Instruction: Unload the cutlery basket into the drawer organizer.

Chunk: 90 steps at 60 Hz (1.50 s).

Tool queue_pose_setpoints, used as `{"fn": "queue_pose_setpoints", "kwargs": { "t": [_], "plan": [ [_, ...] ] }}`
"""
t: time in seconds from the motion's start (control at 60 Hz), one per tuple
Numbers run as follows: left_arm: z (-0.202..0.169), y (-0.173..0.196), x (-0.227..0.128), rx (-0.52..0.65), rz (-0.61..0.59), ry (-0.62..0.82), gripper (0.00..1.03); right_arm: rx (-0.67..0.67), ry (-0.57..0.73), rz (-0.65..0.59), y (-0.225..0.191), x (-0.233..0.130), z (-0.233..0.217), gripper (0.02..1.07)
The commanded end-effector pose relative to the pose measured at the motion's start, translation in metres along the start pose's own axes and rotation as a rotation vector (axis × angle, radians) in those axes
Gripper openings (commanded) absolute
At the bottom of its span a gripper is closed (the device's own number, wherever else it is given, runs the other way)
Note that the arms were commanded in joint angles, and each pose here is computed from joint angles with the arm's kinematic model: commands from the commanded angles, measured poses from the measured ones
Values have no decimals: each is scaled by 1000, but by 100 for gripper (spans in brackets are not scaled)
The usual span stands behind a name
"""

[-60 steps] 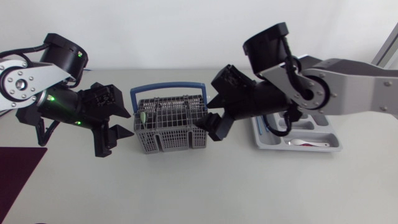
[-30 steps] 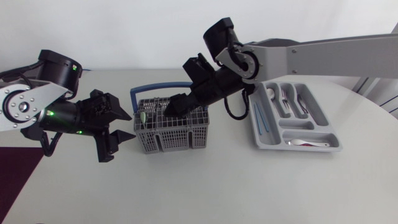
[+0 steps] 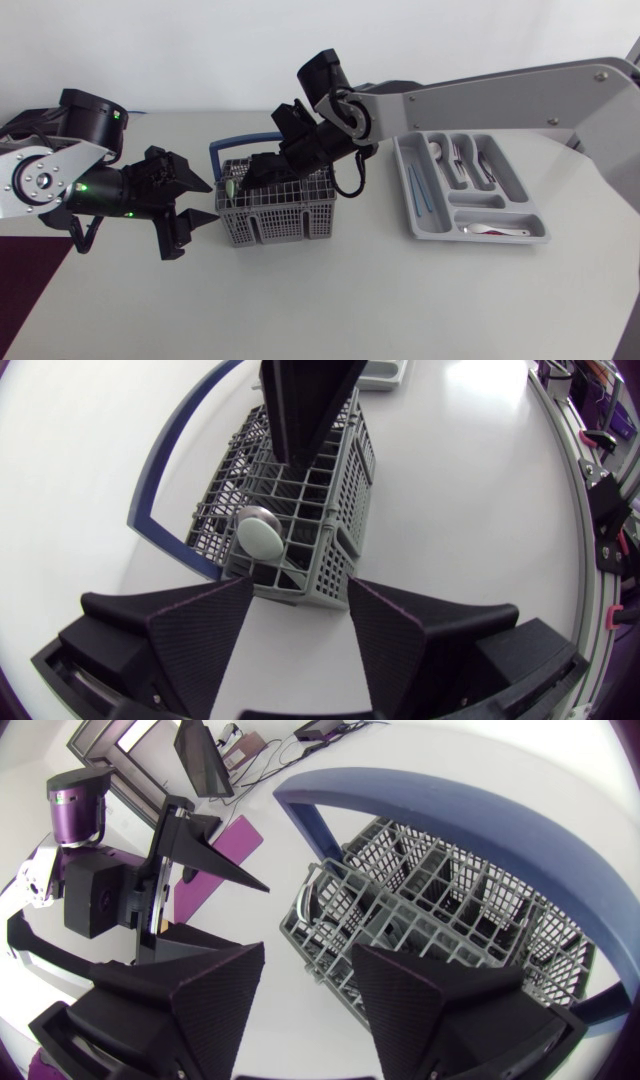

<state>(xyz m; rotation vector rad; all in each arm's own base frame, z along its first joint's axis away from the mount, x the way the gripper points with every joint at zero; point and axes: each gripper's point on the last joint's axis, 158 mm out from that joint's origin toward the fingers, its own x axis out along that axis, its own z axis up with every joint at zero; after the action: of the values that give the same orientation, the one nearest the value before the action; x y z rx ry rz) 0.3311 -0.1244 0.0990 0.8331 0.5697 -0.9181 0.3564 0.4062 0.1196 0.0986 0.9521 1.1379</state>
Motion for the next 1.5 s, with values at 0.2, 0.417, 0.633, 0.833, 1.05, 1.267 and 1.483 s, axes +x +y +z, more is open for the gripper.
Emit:
{"fn": "queue_pose_setpoints", "kwargs": {
  "t": [0.2, 0.417, 0.633, 0.833, 1.05, 1.267, 1.483],
  "plan": [
    [-12, -8, 12, 10, -36, -1, 80, 35, -27, -13, -3, 19, 13, 46],
    [-13, -6, 11, 7, -39, -14, 80, 36, -31, -28, -6, 29, 15, 42],
    [-14, -8, 14, 7, -48, -21, 80, 35, -37, -39, -10, 33, 17, 35],
    [-14, -6, 18, 8, -47, -23, 80, 30, -38, -35, -6, 36, 18, 35],
    [-14, -7, 19, 6, -54, -26, 80, 24, -39, -36, -3, 40, 20, 35],
    [-13, -9, 18, 6, -54, -28, 80, 36, -30, -46, -10, 41, 14, 33],
    [-12, -11, 18, 5, -59, -35, 80, 48, -31, -61, -19, 41, 10, 33]
  ]
}}
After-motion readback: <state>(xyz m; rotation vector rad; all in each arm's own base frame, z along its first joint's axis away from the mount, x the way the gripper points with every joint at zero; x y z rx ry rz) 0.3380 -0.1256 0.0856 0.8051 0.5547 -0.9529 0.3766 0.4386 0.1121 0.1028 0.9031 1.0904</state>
